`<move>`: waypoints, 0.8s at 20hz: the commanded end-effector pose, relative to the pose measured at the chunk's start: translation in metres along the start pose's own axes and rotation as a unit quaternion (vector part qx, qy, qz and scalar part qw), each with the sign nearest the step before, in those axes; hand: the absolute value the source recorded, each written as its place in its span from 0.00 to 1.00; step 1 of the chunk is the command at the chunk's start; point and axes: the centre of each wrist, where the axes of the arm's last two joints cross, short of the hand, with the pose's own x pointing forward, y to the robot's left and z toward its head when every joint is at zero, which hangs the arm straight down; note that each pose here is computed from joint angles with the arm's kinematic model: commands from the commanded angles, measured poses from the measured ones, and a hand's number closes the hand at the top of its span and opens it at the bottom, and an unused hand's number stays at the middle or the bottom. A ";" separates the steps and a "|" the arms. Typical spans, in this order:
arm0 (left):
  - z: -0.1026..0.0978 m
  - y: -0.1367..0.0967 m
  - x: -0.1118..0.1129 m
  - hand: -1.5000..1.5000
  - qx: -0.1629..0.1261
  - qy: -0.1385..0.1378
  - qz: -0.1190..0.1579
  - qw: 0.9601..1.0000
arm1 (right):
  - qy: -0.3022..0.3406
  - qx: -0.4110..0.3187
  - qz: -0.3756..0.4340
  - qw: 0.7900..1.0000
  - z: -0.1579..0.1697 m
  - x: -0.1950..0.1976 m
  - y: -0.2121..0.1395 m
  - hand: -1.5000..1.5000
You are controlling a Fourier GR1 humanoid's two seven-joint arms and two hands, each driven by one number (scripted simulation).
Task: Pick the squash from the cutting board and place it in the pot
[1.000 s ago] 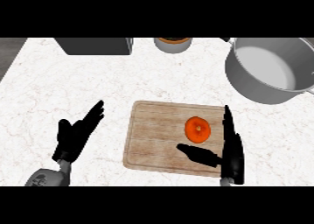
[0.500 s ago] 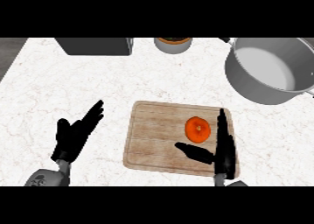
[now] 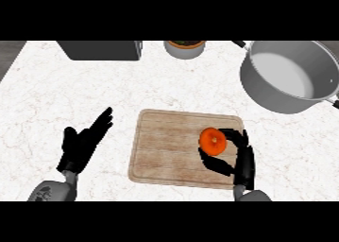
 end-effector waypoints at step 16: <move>0.011 0.002 -0.009 0.50 -0.002 0.007 0.011 1.000 | -0.128 0.023 0.034 0.991 -0.060 0.019 -0.364 1.00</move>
